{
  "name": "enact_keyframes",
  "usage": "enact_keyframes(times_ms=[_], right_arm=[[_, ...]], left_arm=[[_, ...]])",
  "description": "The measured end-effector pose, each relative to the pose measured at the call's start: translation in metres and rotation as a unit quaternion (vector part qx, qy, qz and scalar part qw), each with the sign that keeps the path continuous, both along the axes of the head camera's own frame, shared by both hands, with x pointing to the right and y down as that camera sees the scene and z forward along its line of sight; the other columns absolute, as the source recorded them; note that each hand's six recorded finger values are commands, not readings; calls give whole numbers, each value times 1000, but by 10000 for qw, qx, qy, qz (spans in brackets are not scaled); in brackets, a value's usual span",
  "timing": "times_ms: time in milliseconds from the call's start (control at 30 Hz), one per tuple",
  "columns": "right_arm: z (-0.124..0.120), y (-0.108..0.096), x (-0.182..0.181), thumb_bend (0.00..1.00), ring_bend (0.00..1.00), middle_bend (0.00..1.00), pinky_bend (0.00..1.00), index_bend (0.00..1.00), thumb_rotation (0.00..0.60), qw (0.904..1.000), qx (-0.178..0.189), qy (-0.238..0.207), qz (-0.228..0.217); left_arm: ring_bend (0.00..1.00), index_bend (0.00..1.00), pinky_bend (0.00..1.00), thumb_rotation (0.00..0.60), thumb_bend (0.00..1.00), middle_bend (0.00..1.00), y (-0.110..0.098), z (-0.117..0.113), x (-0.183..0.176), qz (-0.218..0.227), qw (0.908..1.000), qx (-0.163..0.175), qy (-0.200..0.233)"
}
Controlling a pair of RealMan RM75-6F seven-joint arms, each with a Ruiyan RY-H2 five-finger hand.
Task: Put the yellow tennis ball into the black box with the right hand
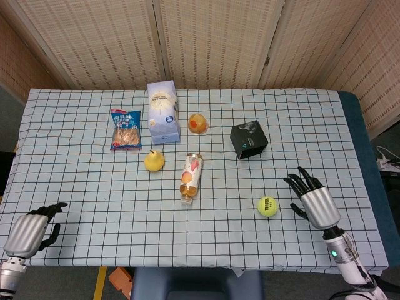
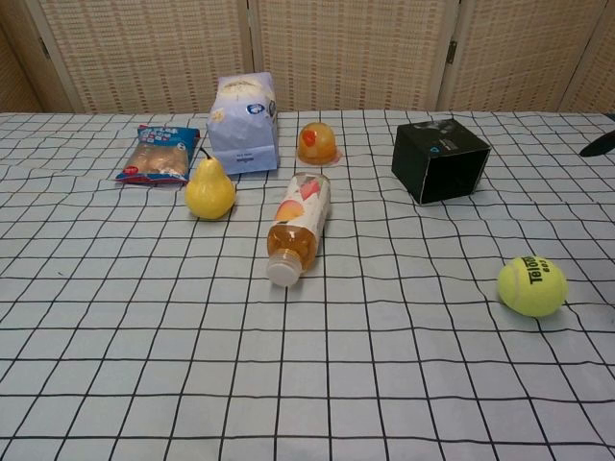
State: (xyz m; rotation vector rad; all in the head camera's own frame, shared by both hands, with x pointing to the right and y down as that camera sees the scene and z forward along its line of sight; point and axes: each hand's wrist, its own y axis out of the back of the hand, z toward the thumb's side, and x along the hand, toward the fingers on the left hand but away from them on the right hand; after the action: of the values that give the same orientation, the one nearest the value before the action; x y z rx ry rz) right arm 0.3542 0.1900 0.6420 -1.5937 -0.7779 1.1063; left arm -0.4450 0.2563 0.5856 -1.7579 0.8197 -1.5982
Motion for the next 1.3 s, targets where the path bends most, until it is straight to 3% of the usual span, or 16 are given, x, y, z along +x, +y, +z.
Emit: enact_keyframes(times_ms=[400, 500, 600, 667, 733, 800, 933, 1067, 1300], right_arm=[[-4, 5, -4, 103, 59, 224, 350, 214, 600, 9999, -49, -119, 39], [-6, 6, -5, 266, 59, 224, 349, 214, 600, 9998, -79, -139, 95], [-7, 8, -9, 553, 64, 226, 350, 248, 600, 9999, -85, -62, 109], [-9, 11, -12, 727, 158, 290, 440, 378, 600, 9999, -39, 2, 106], [-12, 13, -16, 812, 320, 424, 624, 554, 600, 9999, 43, 43, 96], [-14, 18, -21, 861, 501, 586, 793, 740, 600, 9998, 144, 103, 80], [-17, 28, -29, 901, 678, 773, 957, 950, 600, 9993, 233, 270, 58], [-17, 44, -39, 921, 745, 871, 1000, 1000, 600, 9993, 99, 325, 151], [-10, 61, -41, 934, 762, 905, 1000, 1000, 600, 9974, -319, 542, 340]], left_arm=[[325, 240, 430, 600, 571, 326, 0, -2, -2, -67, 10000, 42, 19], [325, 240, 430, 600, 572, 326, -1, -1, -3, -95, 9999, 10, 37], [324, 240, 430, 600, 572, 326, -1, -1, -2, -75, 10000, 8, 61], [325, 240, 430, 600, 571, 326, -1, -2, -1, -59, 9999, 23, 91], [325, 240, 430, 600, 571, 326, -1, -4, -1, -66, 9999, 32, 110], [324, 240, 430, 600, 570, 326, -1, -5, -2, -87, 9999, 41, 120], [324, 240, 430, 600, 570, 326, -1, -7, -2, -101, 9998, 83, 162], [325, 240, 430, 600, 571, 326, 0, -8, -1, -74, 9997, 78, 210], [325, 240, 430, 600, 571, 327, 1, -8, -1, -52, 9997, 35, 256]])
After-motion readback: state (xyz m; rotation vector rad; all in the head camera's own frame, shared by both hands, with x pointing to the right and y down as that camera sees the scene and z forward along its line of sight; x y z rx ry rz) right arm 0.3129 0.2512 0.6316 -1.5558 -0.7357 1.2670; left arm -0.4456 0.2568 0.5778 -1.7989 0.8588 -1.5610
